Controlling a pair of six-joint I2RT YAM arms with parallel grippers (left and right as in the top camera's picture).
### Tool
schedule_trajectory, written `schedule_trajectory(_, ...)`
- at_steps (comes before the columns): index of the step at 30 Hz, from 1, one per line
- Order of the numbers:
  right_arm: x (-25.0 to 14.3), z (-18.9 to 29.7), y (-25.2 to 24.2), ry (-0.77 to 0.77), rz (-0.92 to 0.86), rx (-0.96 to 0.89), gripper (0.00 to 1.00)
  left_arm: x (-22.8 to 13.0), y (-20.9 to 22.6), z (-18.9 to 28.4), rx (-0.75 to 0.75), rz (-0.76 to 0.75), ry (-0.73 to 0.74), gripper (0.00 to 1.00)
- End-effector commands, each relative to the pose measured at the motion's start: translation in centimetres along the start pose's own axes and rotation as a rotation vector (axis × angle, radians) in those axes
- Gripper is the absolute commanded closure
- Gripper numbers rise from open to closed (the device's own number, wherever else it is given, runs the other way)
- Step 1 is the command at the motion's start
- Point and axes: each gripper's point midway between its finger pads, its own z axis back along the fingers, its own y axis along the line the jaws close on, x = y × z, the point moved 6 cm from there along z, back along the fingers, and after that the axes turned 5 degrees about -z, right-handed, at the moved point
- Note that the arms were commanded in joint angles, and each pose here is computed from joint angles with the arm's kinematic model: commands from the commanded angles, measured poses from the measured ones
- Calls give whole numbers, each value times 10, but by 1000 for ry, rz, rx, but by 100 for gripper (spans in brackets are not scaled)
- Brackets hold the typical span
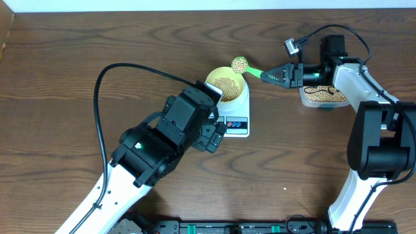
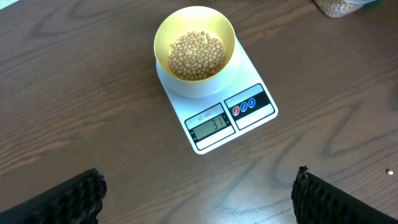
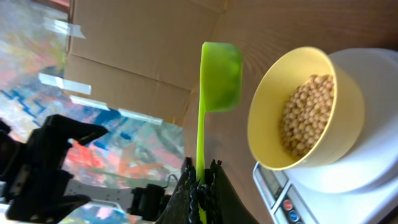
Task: Scoop item into bowl and weigh 50g on scale
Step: 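Carry the filled scoop left over the yellow bowl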
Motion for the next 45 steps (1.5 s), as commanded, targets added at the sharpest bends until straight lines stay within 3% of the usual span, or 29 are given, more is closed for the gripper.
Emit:
schedule_trajectory(1, 1, -8, 0, 16, 28, 2, 99, 1, 3, 3, 12, 13, -7, 2)
schedule_trajectory(15, 1, -37, 0, 66, 165, -35, 99, 1, 3, 3, 12, 13, -7, 2)
schedule_trajectory(45, -7, -33, -24, 116, 384, -229, 99, 1, 3, 3, 12, 13, -7, 2)
